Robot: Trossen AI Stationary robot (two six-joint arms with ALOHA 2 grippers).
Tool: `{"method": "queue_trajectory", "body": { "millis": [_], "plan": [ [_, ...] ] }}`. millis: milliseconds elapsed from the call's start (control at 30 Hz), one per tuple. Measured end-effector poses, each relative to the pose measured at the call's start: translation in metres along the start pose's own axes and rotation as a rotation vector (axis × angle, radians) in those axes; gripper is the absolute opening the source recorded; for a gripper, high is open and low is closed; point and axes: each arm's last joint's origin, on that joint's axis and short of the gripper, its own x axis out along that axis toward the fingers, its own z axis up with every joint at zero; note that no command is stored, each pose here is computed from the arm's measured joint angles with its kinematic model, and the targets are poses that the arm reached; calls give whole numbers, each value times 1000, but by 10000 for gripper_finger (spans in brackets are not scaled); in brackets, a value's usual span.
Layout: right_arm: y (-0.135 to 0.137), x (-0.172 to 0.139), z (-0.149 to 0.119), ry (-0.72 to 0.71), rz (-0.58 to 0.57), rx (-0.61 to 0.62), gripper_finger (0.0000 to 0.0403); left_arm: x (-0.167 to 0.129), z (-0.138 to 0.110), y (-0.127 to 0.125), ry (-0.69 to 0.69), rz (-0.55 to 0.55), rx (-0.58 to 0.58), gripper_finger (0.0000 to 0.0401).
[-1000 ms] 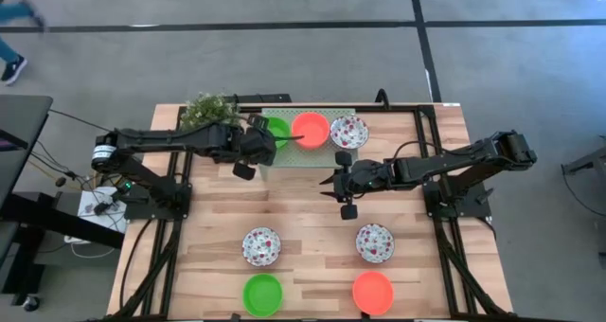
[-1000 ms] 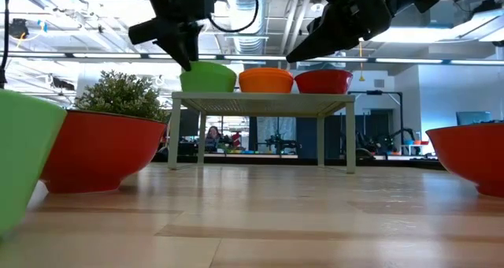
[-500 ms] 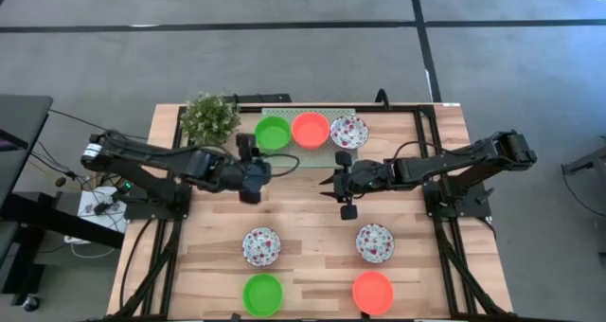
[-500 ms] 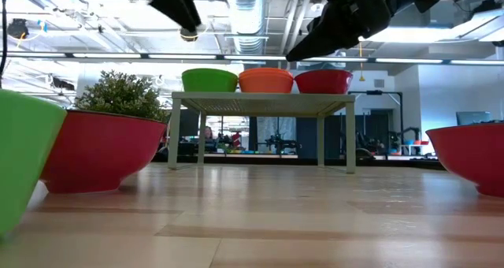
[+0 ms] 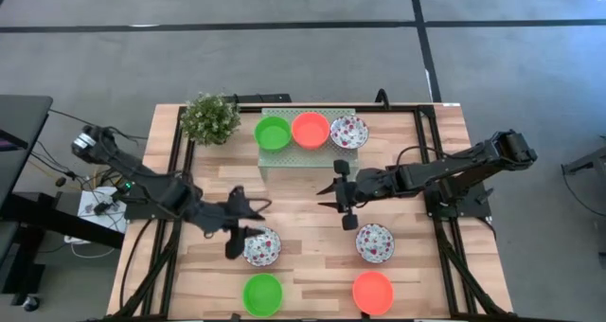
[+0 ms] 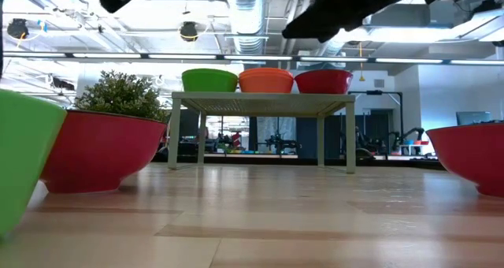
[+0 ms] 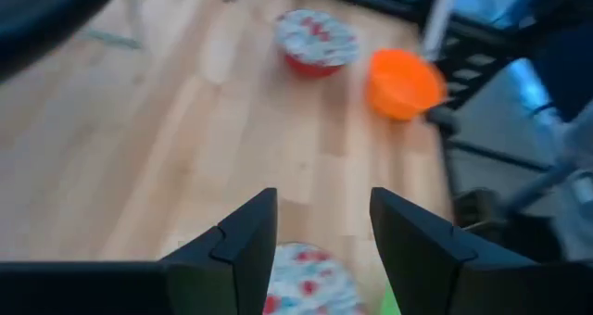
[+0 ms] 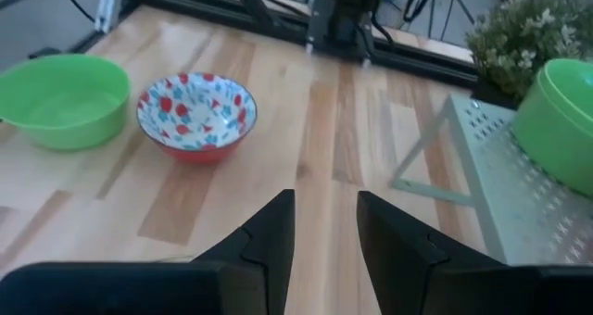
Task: Pick & Place Mini bowls
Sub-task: Stack the green bowl on the green bowl on the shelf
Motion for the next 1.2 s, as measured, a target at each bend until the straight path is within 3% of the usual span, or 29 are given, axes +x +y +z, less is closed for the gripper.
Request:
{"method": "queue_trajectory", "body": {
  "millis": [233,500,667,767,967,1067,1200],
  "plan": [
    [-4,0,9,-94,-26,-13,113,18,-12,-15,23,-71,-89,175],
    [-16,0,16,-178,-90,-137,113,43,-23,-22,181,-117,-434,174],
    [-28,0,18,-188,-146,-269,113,62,-41,-27,364,-114,-636,174],
    [-36,-2,28,-217,-166,-289,113,70,-55,-34,515,-110,-786,174],
    [-44,-5,43,-309,-65,-306,113,71,-73,-47,800,-72,-1091,174],
    [-44,-6,46,-335,-18,-317,113,70,-77,-51,811,-26,-1167,174],
    [-44,-7,49,-348,-20,-344,113,78,-85,-51,768,38,-1186,174]
  ]
}}
